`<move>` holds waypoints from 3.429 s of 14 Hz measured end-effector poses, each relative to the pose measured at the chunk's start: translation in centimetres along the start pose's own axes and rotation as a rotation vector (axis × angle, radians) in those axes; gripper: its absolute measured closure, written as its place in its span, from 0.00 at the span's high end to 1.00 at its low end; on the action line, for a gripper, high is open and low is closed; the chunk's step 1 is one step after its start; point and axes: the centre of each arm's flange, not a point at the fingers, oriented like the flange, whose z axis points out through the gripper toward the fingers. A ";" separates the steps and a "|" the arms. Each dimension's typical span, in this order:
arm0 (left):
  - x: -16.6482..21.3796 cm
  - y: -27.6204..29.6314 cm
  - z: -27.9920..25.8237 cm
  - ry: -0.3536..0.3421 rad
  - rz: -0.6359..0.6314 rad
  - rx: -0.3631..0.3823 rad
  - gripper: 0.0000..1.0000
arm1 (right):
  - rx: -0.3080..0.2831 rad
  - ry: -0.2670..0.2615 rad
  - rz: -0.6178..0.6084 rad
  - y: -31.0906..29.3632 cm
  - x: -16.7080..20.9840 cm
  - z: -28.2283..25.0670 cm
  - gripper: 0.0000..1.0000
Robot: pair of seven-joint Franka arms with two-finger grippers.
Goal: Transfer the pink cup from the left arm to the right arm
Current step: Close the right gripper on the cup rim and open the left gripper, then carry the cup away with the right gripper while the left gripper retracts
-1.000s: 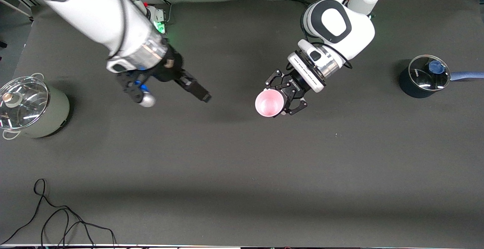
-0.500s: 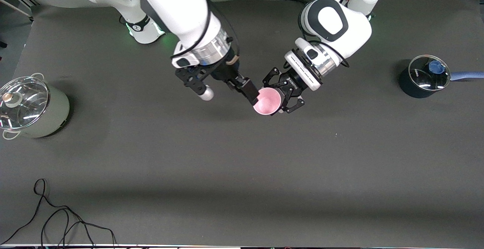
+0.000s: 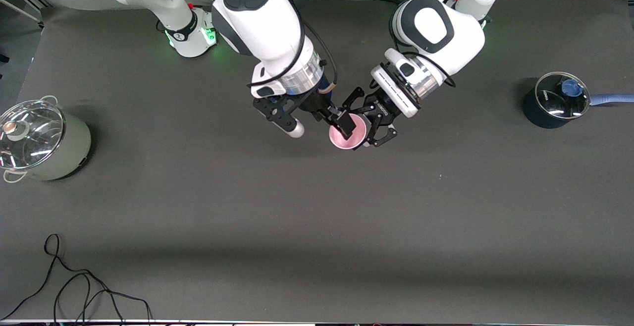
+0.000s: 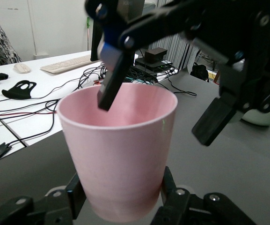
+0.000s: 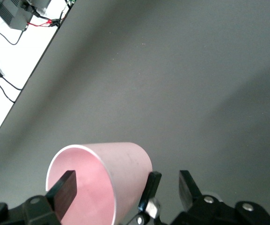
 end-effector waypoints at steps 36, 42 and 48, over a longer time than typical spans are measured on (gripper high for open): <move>-3.1 -14.6 -5.4 0.043 -0.038 -0.086 0.99 | -0.341 -0.142 -0.652 15.9 26.8 -12.7 0.05; -7.3 -22.3 -13.1 -0.019 -0.012 -0.295 1.00 | -0.352 -0.166 -0.799 26.7 37.2 -11.5 0.05; -9.0 -28.3 -25.6 -0.233 -0.108 -0.473 1.00 | -0.313 -0.067 -0.818 36.4 39.4 -2.5 0.05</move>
